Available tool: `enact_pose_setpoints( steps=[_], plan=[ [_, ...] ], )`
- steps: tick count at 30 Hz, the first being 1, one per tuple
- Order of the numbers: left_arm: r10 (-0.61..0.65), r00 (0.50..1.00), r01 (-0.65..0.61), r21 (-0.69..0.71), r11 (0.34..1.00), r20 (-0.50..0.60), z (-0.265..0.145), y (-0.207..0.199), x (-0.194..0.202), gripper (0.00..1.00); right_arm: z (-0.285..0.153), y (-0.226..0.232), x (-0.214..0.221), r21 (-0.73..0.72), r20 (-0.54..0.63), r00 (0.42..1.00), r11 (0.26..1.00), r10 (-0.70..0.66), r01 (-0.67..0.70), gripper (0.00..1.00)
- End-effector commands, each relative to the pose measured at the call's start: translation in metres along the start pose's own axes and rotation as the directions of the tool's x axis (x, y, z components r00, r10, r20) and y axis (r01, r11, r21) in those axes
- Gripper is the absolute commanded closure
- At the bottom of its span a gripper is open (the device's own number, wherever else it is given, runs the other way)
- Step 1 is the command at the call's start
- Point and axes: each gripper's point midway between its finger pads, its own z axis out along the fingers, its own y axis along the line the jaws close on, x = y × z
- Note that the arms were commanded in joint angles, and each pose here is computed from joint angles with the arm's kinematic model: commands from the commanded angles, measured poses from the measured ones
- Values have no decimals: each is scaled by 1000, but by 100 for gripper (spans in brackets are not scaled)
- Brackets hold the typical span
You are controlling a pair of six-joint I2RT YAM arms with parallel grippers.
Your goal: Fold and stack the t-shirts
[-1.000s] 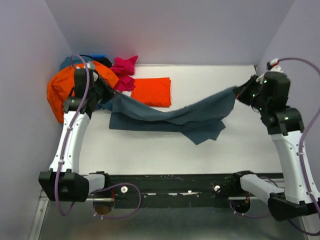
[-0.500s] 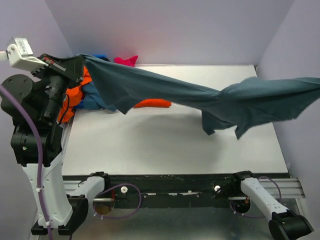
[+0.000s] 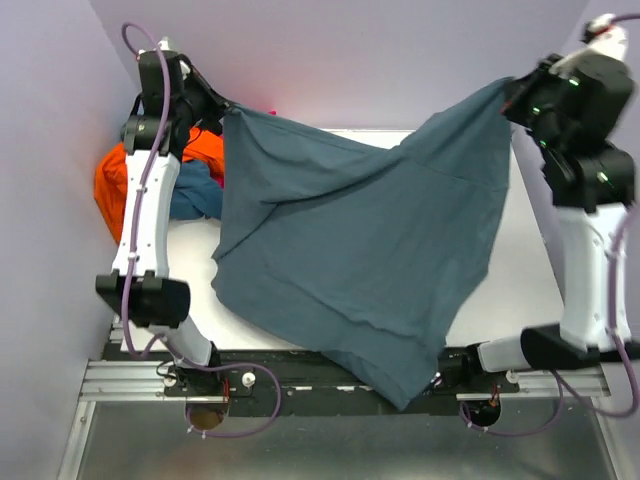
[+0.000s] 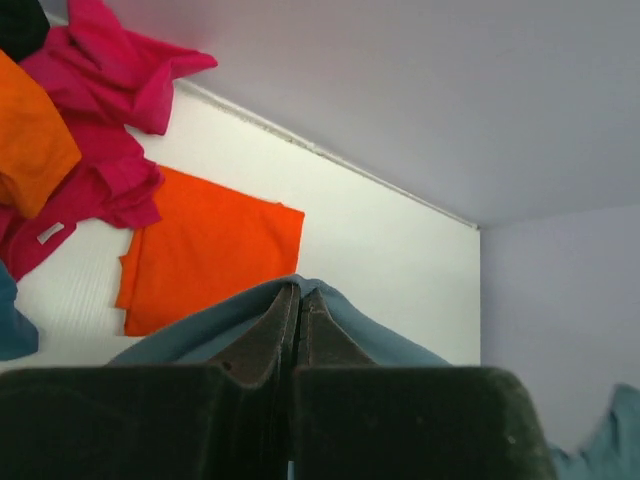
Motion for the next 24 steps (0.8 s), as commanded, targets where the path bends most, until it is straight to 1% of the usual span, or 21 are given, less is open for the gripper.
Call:
enact_pose_setpoints(
  steps=[1, 4, 5, 7, 8, 10, 12, 15, 17, 19, 21, 23, 24],
  plan=[
    [73, 975, -98, 109, 989, 212, -60, -66, -71, 100, -2, 7, -23, -23, 41, 999, 999, 35, -34, 99],
    [62, 921, -125, 142, 982, 384, -106, -83, -119, 100, -7, 13, -42, -67, 120, 992, 997, 34, -26, 99],
    [58, 902, -142, 168, 975, 428, -122, -92, -131, 100, -8, 14, -45, -73, 130, 991, 997, 29, -20, 99],
    [48, 875, -169, 211, 963, 482, -145, -106, -142, 100, -10, 16, -50, -87, 146, 989, 996, 22, -10, 99],
    [44, 871, -176, 227, 958, 490, -151, -110, -142, 100, -12, 15, -53, -86, 150, 988, 996, 21, -9, 99],
    [41, 878, -174, 239, 955, 476, -155, -110, -136, 100, -21, 17, -60, -98, 162, 987, 995, 24, -9, 99],
    [46, 886, -165, 220, 962, 462, -158, -102, -127, 100, -38, 21, -72, -127, 189, 981, 992, 39, -15, 99],
    [57, 872, -164, 180, 970, 486, -177, -91, -119, 100, -75, 23, -90, -176, 256, 965, 984, 63, -18, 99],
    [65, 848, -178, 166, 970, 527, -201, -91, -118, 100, -106, 23, -103, -212, 326, 942, 977, 87, -17, 99],
    [70, 831, -194, 170, 966, 553, -220, -95, -117, 100, -144, 22, -119, -252, 412, 903, 968, 120, -14, 99],
    [69, 821, -206, 181, 962, 567, -232, -100, -117, 100, -174, 19, -131, -283, 478, 865, 959, 153, -13, 99],
    [65, 835, -192, 178, 965, 547, -226, -95, -112, 100, -194, 17, -136, -299, 517, 839, 954, 170, -9, 99],
    [61, 859, -167, 167, 972, 508, -211, -85, -103, 100, -197, 16, -136, -300, 519, 837, 954, 174, -13, 99]
  ],
)
